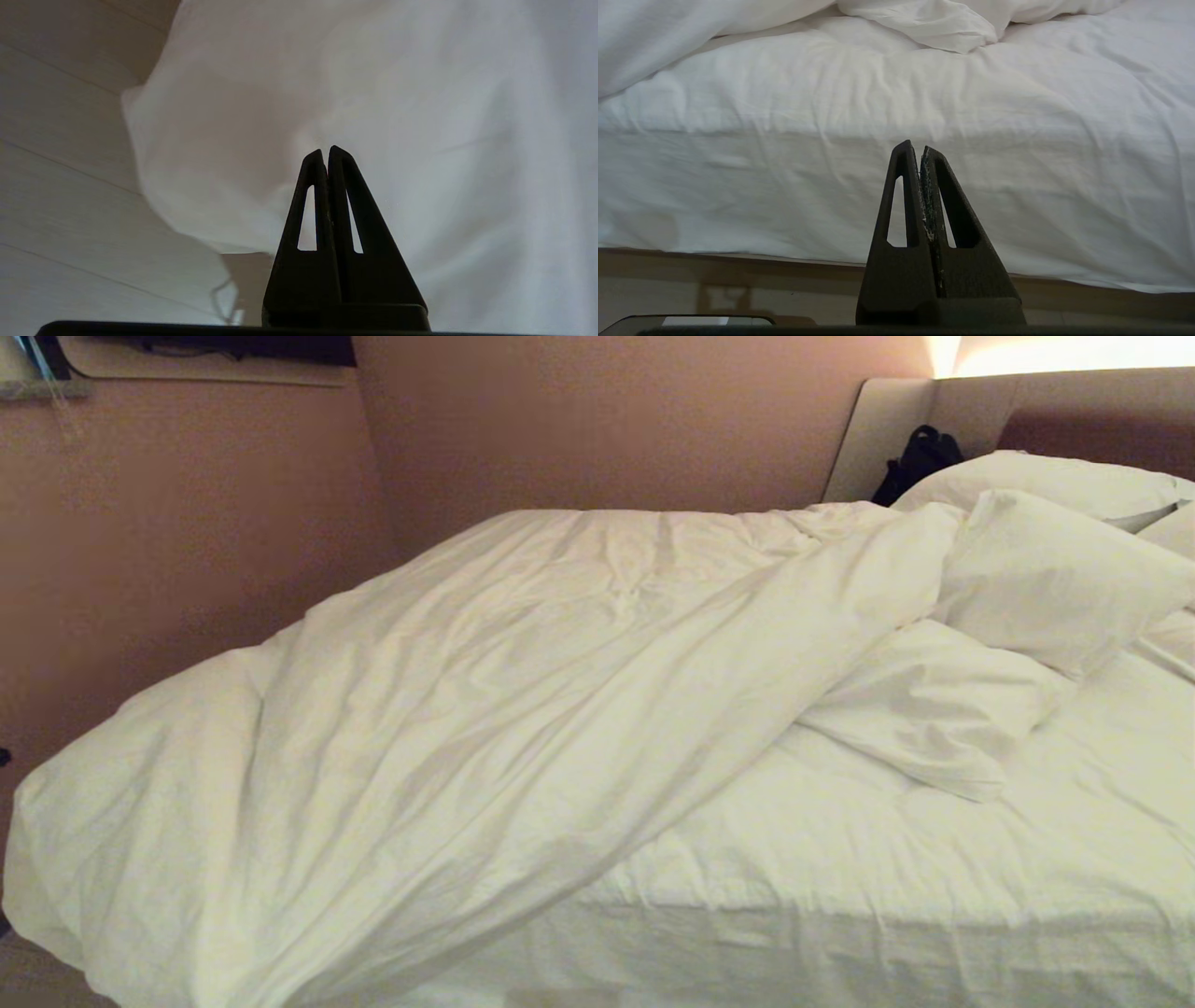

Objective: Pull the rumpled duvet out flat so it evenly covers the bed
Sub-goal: Flatten the corners of the folded blanket

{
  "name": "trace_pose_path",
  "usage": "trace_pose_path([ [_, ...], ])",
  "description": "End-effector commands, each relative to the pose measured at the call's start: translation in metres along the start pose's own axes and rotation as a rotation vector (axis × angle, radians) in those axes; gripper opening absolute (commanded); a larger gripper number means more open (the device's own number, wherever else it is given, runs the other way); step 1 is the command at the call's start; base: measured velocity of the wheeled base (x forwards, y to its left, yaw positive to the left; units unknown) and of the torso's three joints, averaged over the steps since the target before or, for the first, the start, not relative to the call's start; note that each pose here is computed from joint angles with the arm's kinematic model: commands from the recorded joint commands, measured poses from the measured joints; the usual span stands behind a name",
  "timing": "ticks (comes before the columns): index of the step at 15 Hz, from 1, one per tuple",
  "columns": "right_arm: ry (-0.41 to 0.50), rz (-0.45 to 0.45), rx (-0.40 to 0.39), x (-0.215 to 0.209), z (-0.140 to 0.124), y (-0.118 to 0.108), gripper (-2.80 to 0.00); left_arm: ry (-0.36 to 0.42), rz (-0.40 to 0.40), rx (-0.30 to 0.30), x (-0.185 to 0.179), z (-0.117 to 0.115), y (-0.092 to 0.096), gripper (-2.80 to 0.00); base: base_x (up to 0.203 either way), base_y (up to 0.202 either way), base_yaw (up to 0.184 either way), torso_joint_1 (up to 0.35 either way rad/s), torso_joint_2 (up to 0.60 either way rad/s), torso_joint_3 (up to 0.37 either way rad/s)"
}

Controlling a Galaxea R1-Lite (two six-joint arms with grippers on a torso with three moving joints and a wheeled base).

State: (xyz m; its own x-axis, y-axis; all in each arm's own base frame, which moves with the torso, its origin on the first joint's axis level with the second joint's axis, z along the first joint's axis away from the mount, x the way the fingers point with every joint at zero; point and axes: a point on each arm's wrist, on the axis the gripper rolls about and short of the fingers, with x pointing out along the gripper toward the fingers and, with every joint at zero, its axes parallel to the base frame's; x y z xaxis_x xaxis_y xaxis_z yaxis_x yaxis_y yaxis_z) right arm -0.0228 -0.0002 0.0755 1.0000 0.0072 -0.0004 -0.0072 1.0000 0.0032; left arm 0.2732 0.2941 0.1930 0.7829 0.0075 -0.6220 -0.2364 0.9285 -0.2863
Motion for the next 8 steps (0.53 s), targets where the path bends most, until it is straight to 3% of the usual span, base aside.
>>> trace_pose_path([
  [1,0.0,0.0,0.0,0.0,0.0,0.0,-2.8,0.019,-0.034,0.027,0.006,-0.012,0.018,-2.8,0.0,0.0,0.0,0.0,0.0,0.0],
  [5,0.0,0.0,0.0,0.0,0.0,0.0,-2.8,-0.021,-0.169,0.129,0.009,-0.031,0.046,-2.8,0.0,0.0,0.0,0.0,0.0,0.0],
  [8,0.0,0.0,0.0,0.0,0.0,0.0,-2.8,-0.011,-0.197,0.131,0.022,-0.044,0.063,-2.8,0.0,0.0,0.0,0.0,0.0,0.0],
])
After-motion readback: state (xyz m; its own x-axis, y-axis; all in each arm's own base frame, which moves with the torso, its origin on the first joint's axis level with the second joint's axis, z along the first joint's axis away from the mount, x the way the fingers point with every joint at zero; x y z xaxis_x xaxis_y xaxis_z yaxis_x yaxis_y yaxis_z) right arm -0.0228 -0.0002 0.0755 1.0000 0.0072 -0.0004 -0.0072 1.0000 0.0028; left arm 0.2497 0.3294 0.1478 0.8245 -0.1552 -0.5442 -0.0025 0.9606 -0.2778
